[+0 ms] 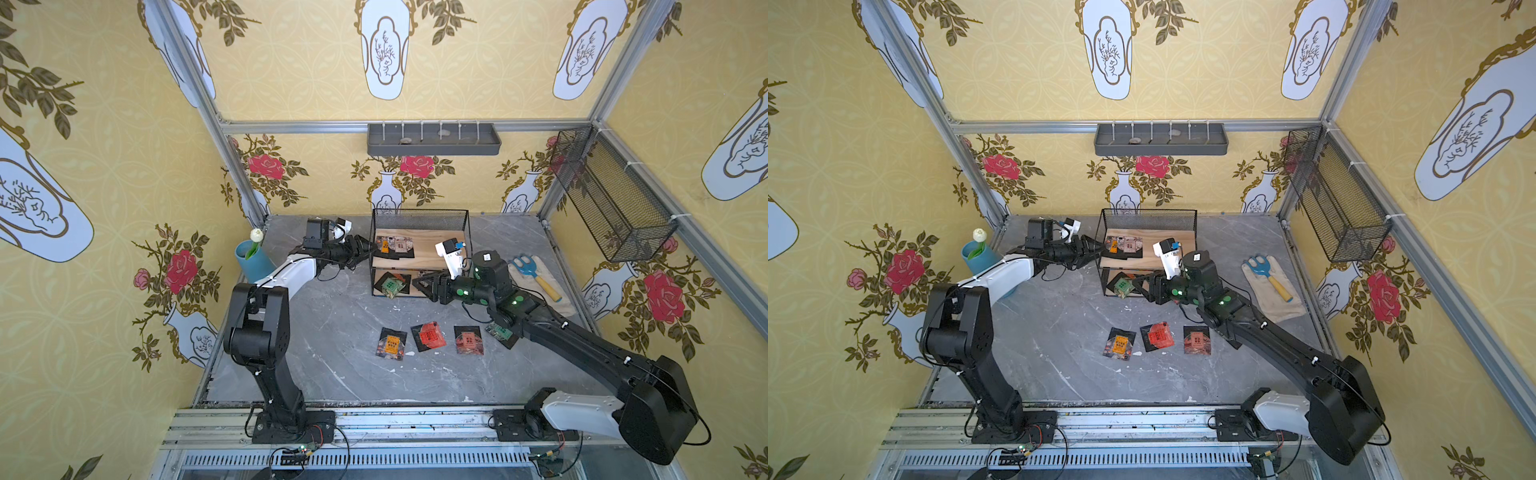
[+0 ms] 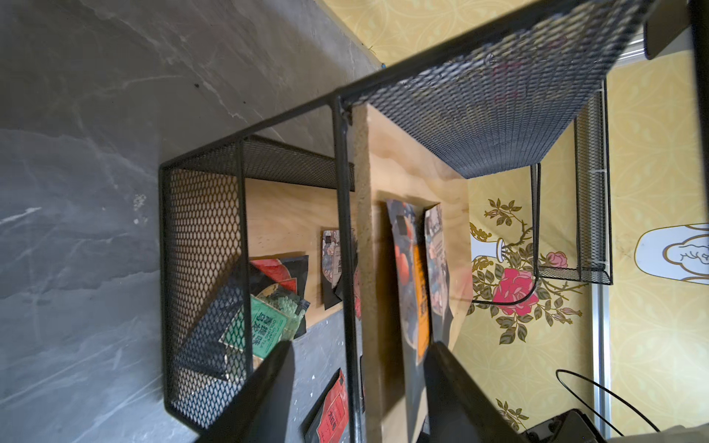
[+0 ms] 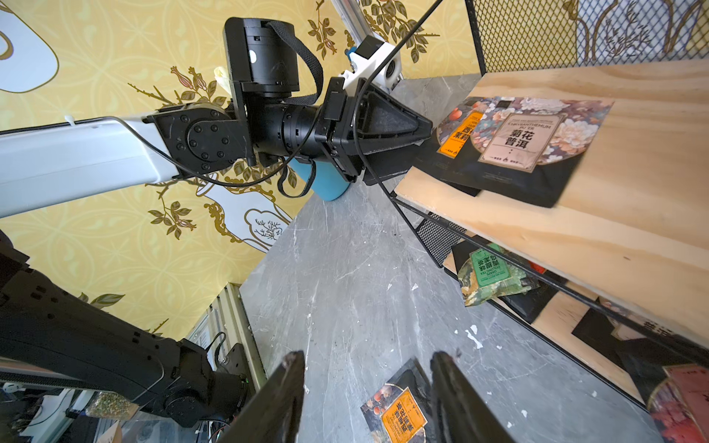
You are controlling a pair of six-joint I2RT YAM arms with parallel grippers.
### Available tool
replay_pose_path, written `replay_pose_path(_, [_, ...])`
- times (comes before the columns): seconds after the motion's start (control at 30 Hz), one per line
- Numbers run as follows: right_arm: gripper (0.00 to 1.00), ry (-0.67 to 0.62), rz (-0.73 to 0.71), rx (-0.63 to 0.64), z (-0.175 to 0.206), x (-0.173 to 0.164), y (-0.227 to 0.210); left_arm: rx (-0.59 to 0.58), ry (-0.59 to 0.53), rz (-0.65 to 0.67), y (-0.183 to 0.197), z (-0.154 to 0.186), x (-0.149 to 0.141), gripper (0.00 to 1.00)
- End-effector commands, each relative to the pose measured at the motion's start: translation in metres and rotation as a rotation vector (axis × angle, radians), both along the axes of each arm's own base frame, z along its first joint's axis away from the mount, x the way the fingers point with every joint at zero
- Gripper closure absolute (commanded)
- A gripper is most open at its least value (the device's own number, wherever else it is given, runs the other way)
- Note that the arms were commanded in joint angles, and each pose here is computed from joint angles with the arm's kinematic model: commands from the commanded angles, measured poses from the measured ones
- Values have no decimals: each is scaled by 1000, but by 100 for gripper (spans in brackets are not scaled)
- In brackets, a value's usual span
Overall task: Remove the tea bags from the shelf
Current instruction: Pick up the tea bag from the shelf.
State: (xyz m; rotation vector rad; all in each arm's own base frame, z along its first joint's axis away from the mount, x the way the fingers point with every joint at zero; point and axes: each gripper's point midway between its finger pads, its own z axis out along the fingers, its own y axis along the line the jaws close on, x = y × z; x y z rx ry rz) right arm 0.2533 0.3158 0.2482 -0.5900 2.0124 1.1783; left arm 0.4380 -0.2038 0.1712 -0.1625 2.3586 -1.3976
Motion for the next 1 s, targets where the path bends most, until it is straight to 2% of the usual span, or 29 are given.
replay_pose_path(0.0, [44,-39,12,45,12,2,4,-1,-38,-18,-4,8,0,32])
replay_pose_path(0.27, [44,-42,16,52,15,2,6,-2,-10,-35,-13,-4,5,29])
replay_pose_path(0.43, [44,-45,17,56,16,2,5,5,12,-39,-16,-15,5,31])
replay_pose_path(0.9, [43,-48,17,78,20,2,2,31,1,7,5,-8,-3,53])
replay_pose_path(0.97, [43,-51,17,83,21,2,2,31,-4,4,5,-6,-4,59])
